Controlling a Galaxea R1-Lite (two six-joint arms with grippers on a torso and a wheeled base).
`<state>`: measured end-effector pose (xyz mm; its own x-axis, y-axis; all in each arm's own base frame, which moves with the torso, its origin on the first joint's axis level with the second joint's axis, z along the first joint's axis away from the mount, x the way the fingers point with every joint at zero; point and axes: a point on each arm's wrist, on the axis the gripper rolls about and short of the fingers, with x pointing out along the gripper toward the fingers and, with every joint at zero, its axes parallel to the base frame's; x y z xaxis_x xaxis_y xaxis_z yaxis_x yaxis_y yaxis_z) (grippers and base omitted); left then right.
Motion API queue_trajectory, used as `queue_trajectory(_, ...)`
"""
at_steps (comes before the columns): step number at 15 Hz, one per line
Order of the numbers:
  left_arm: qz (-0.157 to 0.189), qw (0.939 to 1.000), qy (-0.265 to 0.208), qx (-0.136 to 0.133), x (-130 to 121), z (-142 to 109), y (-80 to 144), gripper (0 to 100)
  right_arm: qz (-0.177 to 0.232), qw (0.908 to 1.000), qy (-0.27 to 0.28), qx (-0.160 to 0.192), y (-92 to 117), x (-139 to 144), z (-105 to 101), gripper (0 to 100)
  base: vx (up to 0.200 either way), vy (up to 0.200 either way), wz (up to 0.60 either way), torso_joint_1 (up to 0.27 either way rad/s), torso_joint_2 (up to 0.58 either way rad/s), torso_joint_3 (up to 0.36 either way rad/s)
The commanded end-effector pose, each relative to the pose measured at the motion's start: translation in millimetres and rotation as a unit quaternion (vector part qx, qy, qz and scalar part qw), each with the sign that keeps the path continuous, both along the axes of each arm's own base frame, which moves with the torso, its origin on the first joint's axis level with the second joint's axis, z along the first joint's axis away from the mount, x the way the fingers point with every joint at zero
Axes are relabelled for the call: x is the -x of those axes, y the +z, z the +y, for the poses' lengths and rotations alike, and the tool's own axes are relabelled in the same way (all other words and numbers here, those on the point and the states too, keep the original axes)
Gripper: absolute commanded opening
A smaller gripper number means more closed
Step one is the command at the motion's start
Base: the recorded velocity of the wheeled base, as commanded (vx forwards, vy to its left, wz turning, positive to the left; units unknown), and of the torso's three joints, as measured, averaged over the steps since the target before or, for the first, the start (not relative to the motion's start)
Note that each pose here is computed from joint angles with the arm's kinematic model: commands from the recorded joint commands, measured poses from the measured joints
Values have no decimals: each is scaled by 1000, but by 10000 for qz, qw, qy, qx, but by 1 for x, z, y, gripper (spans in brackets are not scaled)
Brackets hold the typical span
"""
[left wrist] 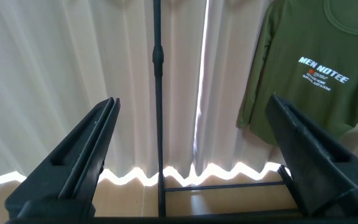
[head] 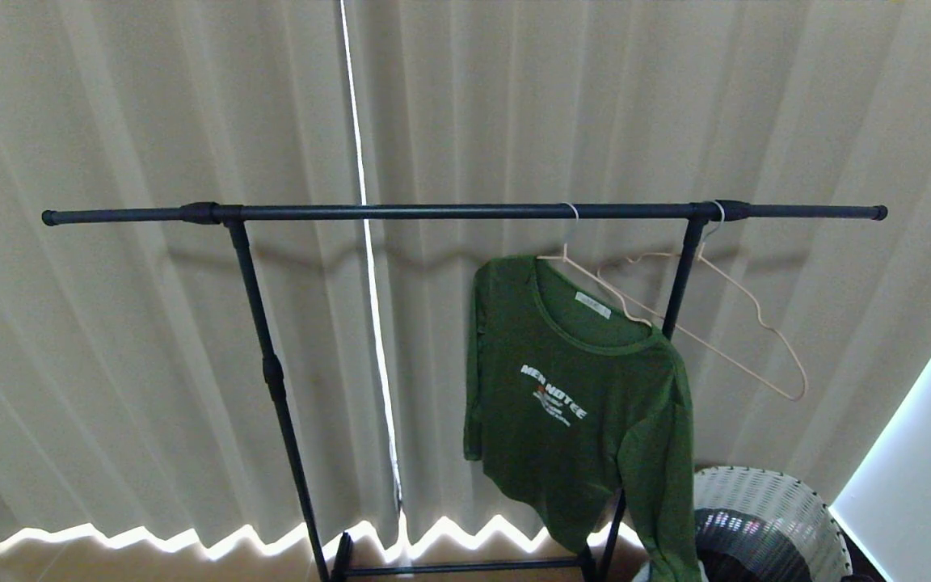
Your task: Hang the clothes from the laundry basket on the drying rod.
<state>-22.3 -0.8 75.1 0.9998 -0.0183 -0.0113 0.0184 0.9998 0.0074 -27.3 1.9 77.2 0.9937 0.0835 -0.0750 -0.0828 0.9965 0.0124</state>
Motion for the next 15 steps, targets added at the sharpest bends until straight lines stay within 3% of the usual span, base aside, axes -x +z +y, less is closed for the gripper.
queue_trajectory(1,5,10000,-1,0,0,0,0,100,-8,10000,4,0,0,0,0,100,0,0,0,0,0,0)
queue_trajectory(15,5,10000,-1,0,0,0,0,100,-8,10000,-4,0,0,0,0,100,0,0,0,0,0,0)
